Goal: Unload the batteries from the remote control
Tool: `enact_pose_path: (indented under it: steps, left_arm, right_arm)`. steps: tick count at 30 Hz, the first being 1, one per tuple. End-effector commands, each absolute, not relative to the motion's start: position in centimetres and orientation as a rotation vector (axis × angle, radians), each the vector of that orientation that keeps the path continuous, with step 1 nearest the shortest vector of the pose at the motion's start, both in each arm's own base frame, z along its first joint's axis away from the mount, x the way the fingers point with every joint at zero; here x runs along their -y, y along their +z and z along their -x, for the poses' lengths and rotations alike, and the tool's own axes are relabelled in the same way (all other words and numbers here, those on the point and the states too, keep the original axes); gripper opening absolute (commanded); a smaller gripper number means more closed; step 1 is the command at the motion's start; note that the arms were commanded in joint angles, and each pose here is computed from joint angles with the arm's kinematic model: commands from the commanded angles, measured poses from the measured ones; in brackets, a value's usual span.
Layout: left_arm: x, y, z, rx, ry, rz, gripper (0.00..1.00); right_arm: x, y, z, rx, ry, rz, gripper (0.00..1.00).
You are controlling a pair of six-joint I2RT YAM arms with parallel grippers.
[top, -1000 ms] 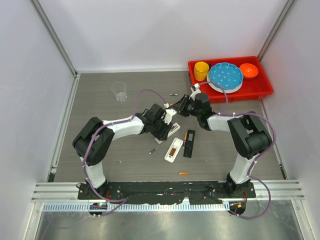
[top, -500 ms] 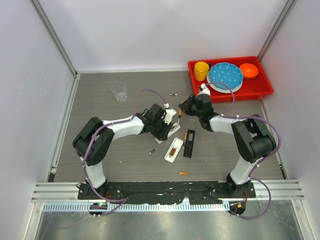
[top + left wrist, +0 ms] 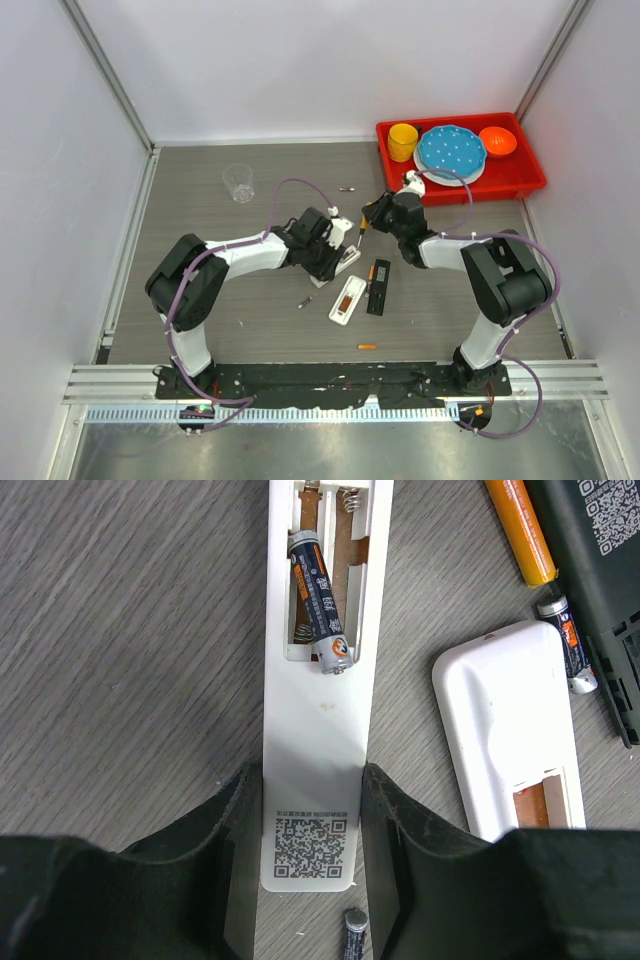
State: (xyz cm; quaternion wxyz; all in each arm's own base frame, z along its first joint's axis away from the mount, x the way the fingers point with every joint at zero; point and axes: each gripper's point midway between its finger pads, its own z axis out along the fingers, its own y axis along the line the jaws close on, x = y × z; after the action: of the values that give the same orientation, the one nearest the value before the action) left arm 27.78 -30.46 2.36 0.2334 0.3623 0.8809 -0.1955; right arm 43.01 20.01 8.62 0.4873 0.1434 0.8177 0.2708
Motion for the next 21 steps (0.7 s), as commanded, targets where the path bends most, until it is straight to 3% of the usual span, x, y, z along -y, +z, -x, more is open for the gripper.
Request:
enact_pose_path:
  steps: [1,21]
  left_arm:
    - [28.5,-1.2,-24.7,-2.580,-0.518,-1.041,0.02]
    - [28.6,-1.2,-24.5,-2.573,-0.528,-1.041,0.01]
  right_arm:
    - [-20.4,11.7,-43.9,-1.868,0.682,-0.348,0.01]
    - [-20.3,9.1,-42.7,-1.844,0.439,-0.335,0.01]
